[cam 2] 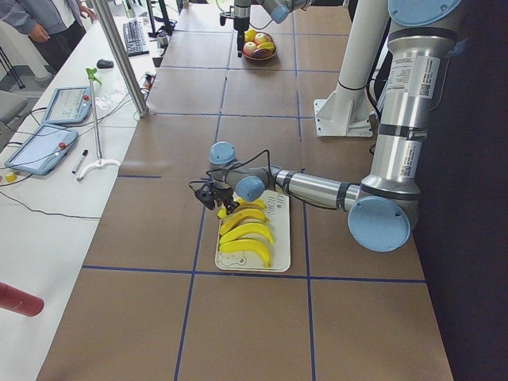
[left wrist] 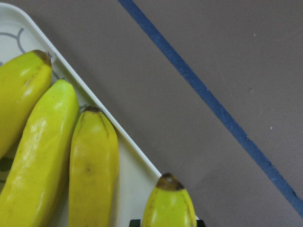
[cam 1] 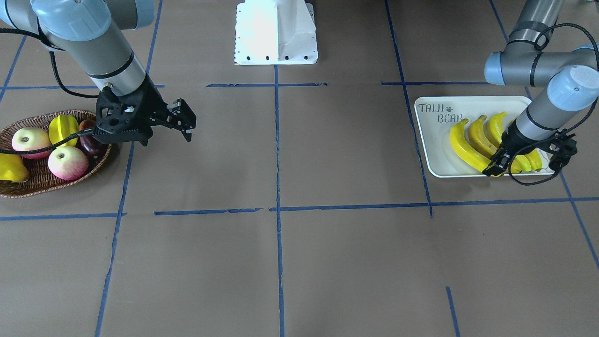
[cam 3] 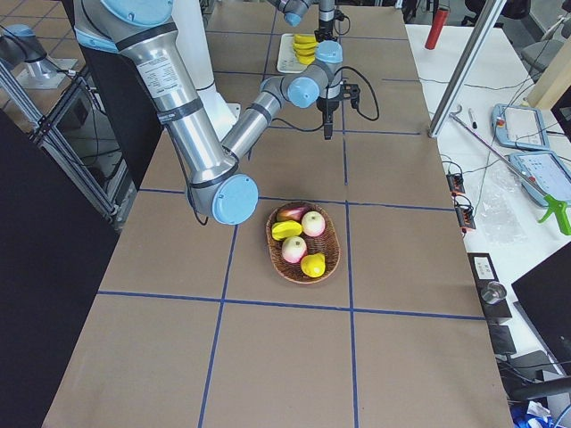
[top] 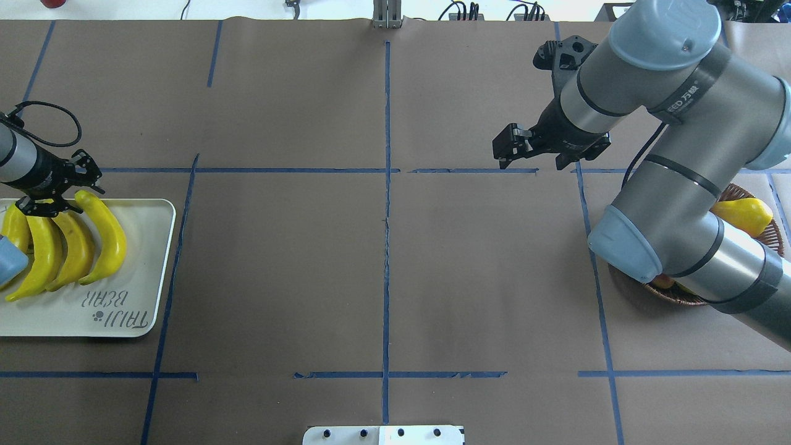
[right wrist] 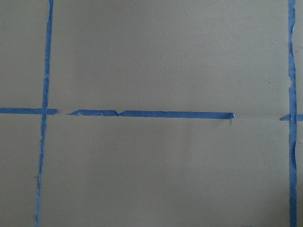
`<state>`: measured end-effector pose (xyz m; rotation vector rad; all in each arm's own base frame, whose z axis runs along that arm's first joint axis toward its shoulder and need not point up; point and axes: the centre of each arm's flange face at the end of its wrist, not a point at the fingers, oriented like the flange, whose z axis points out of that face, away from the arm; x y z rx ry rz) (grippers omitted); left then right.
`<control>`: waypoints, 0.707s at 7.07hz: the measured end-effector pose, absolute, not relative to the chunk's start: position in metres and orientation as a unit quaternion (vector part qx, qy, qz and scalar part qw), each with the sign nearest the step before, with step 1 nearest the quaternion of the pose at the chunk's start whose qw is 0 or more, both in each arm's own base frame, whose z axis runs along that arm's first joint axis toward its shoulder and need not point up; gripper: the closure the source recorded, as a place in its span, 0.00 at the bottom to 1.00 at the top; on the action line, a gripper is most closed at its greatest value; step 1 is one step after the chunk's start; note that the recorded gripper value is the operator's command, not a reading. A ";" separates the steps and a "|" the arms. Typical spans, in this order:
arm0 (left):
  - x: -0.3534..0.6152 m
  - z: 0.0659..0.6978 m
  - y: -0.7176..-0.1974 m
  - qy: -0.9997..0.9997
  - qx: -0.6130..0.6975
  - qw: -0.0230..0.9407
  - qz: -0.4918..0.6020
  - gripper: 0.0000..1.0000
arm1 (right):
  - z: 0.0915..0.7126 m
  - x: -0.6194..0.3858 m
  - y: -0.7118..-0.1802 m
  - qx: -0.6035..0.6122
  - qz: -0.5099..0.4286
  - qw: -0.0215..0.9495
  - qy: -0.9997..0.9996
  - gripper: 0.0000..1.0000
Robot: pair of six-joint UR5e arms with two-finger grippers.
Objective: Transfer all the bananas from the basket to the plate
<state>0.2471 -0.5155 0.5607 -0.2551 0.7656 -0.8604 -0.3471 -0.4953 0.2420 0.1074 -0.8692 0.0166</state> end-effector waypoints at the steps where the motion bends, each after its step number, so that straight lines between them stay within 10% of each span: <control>1: 0.243 0.559 -0.518 0.363 -0.117 0.830 -0.406 0.00 | 0.242 -0.347 -0.496 0.052 0.008 0.906 -0.420 0.00; 5: 0.166 0.551 -0.539 0.409 -0.110 0.832 -0.357 0.00 | 0.247 -0.340 -0.500 0.053 0.010 0.907 -0.418 0.00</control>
